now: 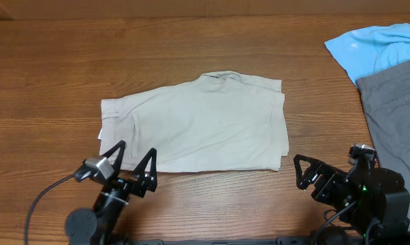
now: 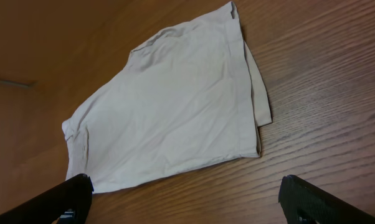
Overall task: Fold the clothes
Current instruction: 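Move the left gripper to the left end of the pants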
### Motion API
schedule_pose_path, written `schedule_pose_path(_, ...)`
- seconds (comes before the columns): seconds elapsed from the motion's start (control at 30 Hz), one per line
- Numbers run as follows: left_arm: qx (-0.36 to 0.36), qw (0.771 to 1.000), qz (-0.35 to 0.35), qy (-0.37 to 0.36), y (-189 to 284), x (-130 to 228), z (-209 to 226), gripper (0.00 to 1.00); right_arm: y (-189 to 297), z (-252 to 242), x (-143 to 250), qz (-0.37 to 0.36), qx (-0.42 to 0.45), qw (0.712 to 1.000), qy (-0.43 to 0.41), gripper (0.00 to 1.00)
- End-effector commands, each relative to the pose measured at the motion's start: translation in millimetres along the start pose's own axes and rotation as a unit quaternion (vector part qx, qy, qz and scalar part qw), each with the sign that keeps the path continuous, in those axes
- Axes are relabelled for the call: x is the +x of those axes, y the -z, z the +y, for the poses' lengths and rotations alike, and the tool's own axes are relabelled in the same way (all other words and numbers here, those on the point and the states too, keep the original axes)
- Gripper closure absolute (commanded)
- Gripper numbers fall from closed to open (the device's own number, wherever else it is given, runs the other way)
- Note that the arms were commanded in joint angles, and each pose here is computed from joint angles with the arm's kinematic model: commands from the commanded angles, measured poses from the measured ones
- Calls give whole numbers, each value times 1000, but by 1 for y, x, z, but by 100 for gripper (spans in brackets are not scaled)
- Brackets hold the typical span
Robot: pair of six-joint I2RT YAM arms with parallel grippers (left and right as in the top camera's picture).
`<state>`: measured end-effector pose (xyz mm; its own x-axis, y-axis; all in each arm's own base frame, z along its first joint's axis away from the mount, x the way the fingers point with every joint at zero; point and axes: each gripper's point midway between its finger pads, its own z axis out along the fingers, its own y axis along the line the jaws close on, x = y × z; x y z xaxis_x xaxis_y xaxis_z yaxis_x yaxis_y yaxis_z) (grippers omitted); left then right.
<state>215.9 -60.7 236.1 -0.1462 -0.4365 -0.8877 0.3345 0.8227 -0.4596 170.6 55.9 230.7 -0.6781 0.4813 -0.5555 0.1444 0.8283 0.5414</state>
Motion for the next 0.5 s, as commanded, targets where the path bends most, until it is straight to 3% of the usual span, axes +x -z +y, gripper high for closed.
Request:
schedule_pose_path(0.0, -27, 997, -14, -64, 16, -30, -12, 0, 3, 2, -5, -10, 0, 1000, -1, 0)
schedule_pose_path(0.27, -117, 976, 181, 14, 48, 49, 16, 0, 3, 2, -5, -10, 0, 1000, -1, 0)
schedule_pose_path(0.33, -103, 969, 220, 45, 55, 68, 10, 0, 3, 2, -5, -10, 0, 1000, -1, 0)
schedule_pose_path(0.47, -29, 970, 235, 44, 54, 70, -16, 0, 3, 2, -5, -10, 0, 1000, -1, 0)
